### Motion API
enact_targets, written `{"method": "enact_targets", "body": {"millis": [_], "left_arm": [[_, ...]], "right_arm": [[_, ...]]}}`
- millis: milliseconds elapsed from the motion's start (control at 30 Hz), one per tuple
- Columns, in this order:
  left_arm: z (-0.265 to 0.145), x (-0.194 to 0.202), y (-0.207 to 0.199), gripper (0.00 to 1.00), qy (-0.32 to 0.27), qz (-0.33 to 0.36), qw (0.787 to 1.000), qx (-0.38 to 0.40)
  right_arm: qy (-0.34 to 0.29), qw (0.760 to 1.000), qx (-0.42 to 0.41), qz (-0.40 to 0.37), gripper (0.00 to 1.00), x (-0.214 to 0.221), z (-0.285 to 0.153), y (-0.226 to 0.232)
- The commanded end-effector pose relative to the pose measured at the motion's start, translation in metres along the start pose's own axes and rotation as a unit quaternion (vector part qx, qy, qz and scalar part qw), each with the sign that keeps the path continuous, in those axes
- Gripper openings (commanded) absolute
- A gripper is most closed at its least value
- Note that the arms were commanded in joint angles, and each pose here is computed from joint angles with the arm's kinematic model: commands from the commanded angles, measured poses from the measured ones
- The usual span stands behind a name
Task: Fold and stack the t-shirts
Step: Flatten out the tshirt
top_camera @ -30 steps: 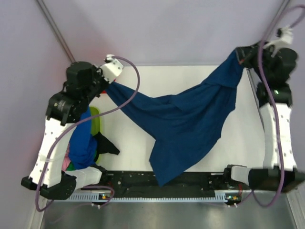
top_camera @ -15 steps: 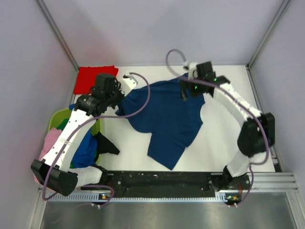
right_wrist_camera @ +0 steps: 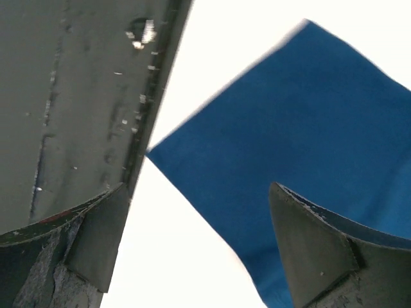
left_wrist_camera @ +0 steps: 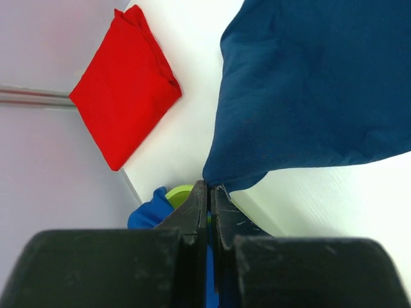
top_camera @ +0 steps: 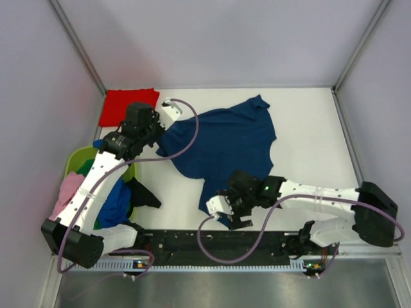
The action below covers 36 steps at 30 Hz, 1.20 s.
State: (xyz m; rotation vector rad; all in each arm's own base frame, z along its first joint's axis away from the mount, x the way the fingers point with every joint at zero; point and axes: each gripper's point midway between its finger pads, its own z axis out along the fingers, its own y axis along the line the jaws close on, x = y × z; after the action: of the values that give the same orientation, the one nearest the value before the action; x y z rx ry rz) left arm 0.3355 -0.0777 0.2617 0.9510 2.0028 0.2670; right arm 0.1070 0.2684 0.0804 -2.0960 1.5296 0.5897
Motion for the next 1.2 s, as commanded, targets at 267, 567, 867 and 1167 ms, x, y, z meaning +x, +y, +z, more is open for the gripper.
{"method": "enact_targets", "body": {"millis": [267,567,867,1167], "left_arm": [[-0.010,-0.007,0.022,0.00,-0.023,-0.015,0.998,-0.048],[-0.026,-0.013,0.044,0.00,-0.024,-0.017,0.996,-0.079],[-0.071,-0.052,0.077,0.00,-0.070,-0.003,0.992,-0.106],[-0.174,-0.083,0.107,0.00,-0.141,0.008,0.979,-0.146]], "right_arm": [[0.066,0.996,-0.051,-0.037,0.68,0.027,0.074,0.016],[0.068,0.989,0.130,0.008,0.00,0.009,0.011,-0.056],[-0.046,0.825,0.552,0.109,0.00,-0.047,-0.272,-0.162],[-0.149,0.726,0.654,0.153,0.00,-0.090,-0.453,-0.113]]}}
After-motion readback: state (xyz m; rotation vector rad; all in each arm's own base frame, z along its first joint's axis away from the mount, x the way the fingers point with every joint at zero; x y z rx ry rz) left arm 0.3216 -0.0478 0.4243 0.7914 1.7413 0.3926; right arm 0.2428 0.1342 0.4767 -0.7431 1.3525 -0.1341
